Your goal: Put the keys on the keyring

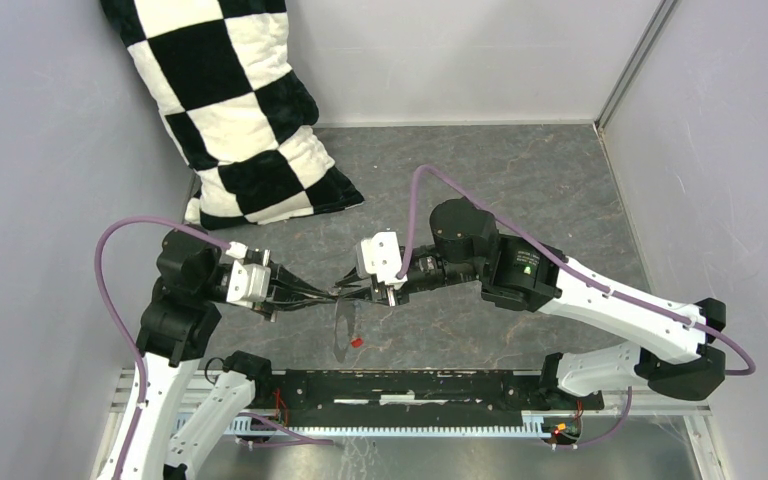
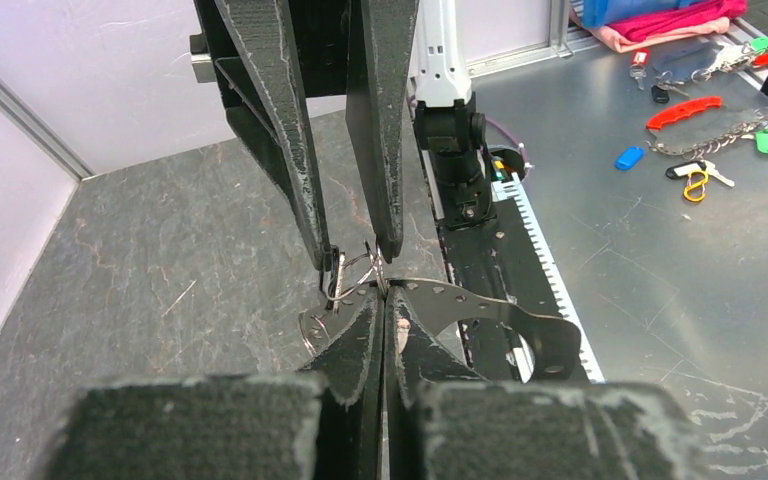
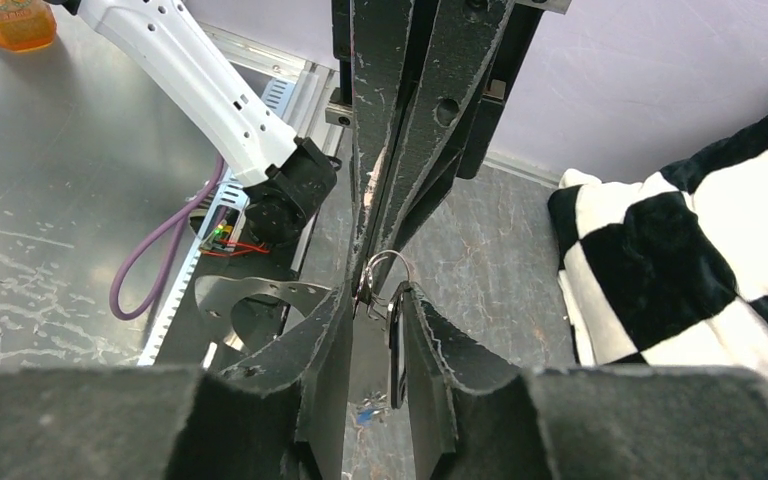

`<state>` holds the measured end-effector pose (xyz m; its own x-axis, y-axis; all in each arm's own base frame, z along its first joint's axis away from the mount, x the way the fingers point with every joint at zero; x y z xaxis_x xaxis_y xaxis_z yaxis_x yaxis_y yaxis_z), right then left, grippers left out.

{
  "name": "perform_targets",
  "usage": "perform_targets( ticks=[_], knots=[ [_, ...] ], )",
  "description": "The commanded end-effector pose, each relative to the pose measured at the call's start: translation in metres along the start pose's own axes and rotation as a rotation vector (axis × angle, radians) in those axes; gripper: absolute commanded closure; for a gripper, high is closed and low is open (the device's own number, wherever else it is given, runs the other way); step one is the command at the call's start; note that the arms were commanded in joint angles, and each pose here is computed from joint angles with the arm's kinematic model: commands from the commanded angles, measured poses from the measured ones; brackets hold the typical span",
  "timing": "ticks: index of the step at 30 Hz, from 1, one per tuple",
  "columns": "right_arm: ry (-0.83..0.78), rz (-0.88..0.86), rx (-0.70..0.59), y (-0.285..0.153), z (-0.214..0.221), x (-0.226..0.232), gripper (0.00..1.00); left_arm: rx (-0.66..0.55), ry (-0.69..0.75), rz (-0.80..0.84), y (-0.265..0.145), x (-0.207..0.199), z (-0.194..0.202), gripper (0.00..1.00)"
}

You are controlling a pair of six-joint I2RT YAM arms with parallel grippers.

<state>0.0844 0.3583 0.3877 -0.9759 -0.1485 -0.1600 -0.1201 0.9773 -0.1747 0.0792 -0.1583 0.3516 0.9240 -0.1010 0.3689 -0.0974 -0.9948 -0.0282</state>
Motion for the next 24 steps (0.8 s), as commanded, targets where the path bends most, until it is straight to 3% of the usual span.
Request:
perform_targets(
  ticks=[1,6,11,20,24],
  knots=[
    [-0.013,0.018,-0.02,0.0003,-0.0061,-0.0024,0.7,-0.007,0.03,-0.01,0.0,0.002,-0.0066,0.98],
    [-0.018,0.013,-0.012,0.0013,-0.0041,-0.0024,0.8,-0.006,0.036,-0.014,-0.0002,0.0026,-0.0073,0.98],
    [-0.037,0.011,-0.018,0.0005,-0.0062,-0.0028,0.99,-0.003,0.039,-0.02,-0.0005,0.0022,-0.0067,0.98],
    [-0.045,0.041,-0.008,-0.0001,-0.0081,-0.0079,1.0,-0.001,0.044,-0.024,-0.0009,0.0005,-0.0055,0.98],
    [-0.037,0.017,-0.017,0.0056,-0.0096,-0.0071,0.92,-0.003,0.049,-0.022,-0.0008,0.0007,-0.0059,0.98]
  ],
)
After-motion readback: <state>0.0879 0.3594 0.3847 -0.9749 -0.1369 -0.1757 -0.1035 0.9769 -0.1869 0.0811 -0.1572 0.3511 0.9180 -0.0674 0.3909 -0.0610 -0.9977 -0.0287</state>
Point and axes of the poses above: each gripper's point midway between its finger pads, its own y axis out along the fingers, its own x axis along the line the jaws close on, z = x × y, the point moved 4 cm from there along -y, back along the fingers, and after that the axes turned 8 degrees about y, right-handed, at the moved point
